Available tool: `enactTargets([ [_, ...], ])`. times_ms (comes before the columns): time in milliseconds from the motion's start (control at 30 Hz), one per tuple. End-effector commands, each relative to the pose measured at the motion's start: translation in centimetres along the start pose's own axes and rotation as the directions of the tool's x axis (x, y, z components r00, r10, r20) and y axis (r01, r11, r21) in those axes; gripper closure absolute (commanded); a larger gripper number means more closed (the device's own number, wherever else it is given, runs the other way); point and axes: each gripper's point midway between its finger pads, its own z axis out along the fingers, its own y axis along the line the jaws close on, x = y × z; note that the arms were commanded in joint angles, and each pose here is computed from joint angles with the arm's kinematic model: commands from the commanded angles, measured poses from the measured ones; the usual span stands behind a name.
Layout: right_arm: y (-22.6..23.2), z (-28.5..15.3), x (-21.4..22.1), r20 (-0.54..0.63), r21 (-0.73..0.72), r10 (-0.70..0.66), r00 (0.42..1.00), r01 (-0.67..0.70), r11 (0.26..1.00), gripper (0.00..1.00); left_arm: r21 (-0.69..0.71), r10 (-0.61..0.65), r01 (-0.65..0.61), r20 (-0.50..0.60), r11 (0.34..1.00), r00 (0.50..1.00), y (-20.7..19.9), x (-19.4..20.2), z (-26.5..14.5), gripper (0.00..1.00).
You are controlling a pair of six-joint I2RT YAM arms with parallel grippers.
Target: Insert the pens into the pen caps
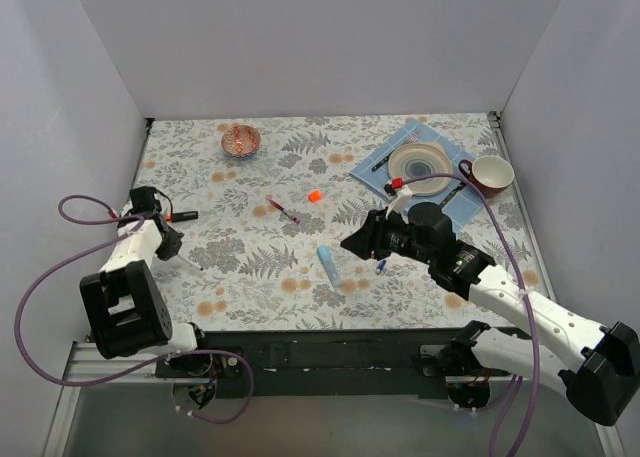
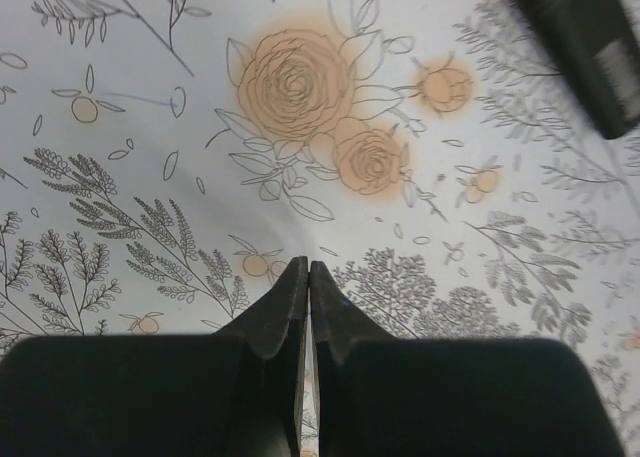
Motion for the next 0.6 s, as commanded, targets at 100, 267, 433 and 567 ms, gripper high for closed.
enactTargets([
  [100, 2.9, 0.1, -3.1, 0.092, -0.106, -0.079, 0.993, 0.089, 0.99, 0.45, 0.293, -0.019, -0.024, 0.144, 0.956, 0.989, -5.2, -4.6, -7.0, 1.0],
  [267, 4.5, 1.6, -2.4, 0.025, -0.211, -0.107, 0.994, 0.11, 0.971, 0.41, 0.581, 0.056, -0.148, 0.173, 0.8, 0.983, -11.0, -2.9, -13.3, 1.0],
  [433, 5.9, 4.1, -1.6, -0.032, -0.322, -0.112, 0.993, 0.096, 0.942, 0.39, 0.798, 0.173, -0.246, 0.179, 0.551, 0.969, -16.4, 2.4, -19.5, 1.0],
  [567, 7.8, 5.4, -1.1, -0.055, -0.394, -0.114, 0.992, 0.083, 0.915, 0.37, 0.871, 0.229, -0.282, 0.202, 0.402, 0.952, -18.3, 6.1, -22.7, 1.0],
])
